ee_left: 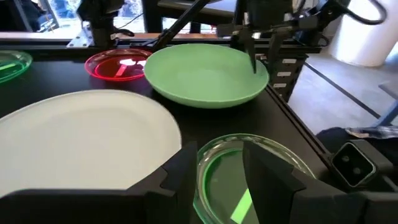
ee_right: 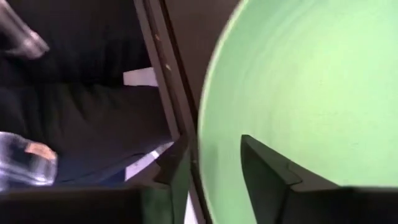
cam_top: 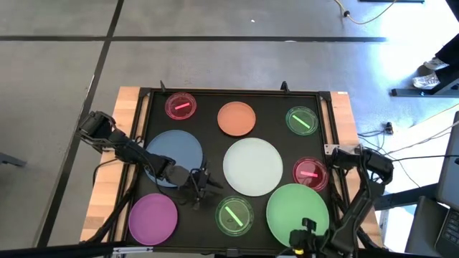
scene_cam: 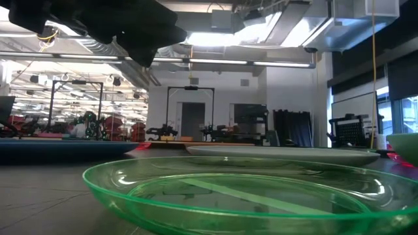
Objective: Stack plastic plates
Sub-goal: Remove the green plate from the white plate, then stack the blue plate on top of the white plate
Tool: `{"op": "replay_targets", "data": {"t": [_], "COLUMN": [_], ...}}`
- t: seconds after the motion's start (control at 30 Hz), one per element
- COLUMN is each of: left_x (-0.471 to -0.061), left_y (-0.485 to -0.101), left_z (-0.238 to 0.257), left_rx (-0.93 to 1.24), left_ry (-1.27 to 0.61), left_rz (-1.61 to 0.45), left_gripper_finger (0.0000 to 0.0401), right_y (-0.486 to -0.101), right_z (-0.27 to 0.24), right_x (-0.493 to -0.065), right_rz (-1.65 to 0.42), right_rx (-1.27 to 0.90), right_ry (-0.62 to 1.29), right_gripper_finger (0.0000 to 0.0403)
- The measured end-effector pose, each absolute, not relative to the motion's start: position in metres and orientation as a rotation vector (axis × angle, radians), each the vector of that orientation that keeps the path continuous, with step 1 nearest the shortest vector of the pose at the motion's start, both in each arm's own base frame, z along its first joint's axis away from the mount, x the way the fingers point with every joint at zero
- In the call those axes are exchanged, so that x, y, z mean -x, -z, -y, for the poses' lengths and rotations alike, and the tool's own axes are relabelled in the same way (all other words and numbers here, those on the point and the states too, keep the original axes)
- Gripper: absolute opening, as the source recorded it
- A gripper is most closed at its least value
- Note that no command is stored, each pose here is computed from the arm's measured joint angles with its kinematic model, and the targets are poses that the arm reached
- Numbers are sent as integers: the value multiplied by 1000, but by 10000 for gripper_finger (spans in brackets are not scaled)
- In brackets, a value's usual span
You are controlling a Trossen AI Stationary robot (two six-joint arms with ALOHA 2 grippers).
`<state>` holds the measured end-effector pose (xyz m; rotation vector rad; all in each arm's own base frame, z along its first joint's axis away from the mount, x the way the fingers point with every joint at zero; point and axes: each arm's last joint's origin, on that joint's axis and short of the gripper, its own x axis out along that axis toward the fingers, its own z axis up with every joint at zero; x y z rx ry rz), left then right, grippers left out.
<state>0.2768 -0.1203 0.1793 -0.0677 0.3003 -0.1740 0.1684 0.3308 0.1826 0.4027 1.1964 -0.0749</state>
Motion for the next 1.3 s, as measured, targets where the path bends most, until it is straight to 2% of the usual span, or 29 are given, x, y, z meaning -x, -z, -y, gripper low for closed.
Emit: {"op": "replay_targets", "data": {"t": [0.1,0.2,0.37,0.53,0.77,0.93,1.13,1.3], "left_x": [-276,-278,-272,-255,-247,-240,-236,-236], "left_y": [-187,-201,-207,-194,-181,-180,-171,-151], "left_z": [124,132,140,140,150,161,160,152], "left_rx": [35,-2,67,120,113,86,102,70], "left_ry": [86,-68,-265,-415,-408,-382,-446,-500], "left_rz": [-340,-400,-647,-877,-950,-939,-966,-1033], "left_gripper_finger": [124,124,124,124,124,124,124,124], "right_y": [-201,-212,-214,-200,-193,-197,-200,-192], "right_z": [-328,-326,-314,-293,-254,-217,-178,-167], "right_x": [-178,-187,-201,-217,-257,-307,-353,-362], "right_rz": [-1132,-991,-793,-751,-717,-738,-731,-768], "right_rx": [-363,-228,-24,66,245,364,312,266], "right_ry": [50,24,104,211,328,297,177,141], "right_gripper_finger": [149,159,163,162,161,161,161,161]}}
